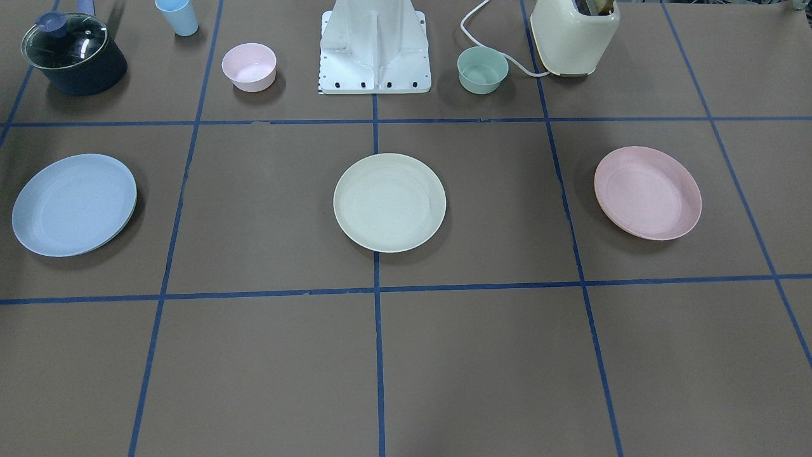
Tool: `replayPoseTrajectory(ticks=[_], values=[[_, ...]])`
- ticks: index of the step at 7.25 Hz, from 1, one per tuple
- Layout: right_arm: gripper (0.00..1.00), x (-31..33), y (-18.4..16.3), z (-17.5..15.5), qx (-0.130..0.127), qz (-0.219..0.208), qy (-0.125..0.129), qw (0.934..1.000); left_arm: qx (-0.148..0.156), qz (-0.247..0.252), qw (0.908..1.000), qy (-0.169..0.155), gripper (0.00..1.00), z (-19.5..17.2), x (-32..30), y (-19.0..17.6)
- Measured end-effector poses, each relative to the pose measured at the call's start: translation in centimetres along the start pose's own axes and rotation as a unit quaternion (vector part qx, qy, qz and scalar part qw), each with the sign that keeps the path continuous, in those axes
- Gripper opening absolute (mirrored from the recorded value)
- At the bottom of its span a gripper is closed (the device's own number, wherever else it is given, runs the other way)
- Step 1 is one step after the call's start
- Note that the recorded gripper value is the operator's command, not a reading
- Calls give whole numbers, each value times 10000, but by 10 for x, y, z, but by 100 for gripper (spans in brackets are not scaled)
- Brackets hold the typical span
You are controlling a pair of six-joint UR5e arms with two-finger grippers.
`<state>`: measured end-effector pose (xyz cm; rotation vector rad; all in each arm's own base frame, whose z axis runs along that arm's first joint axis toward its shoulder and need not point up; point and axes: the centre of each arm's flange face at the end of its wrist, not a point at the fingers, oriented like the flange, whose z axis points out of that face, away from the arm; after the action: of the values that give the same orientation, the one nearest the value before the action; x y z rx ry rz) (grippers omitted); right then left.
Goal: Stack three plates with pink and blue
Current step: 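Move the left gripper toward the rim of the pink plate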
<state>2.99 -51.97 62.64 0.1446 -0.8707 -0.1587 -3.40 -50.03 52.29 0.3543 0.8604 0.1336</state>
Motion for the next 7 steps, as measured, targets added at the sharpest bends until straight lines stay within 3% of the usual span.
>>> replayPoseTrajectory(ticks=[3, 7], values=[[100, -5, 15, -1, -15, -144, 340, 9993, -19, -39, 9999, -92, 100, -2, -1, 4], [100, -2, 20, 2, -48, -118, 353, 9993, -248, -26, 9997, 14, 100, 19, -1, 22]])
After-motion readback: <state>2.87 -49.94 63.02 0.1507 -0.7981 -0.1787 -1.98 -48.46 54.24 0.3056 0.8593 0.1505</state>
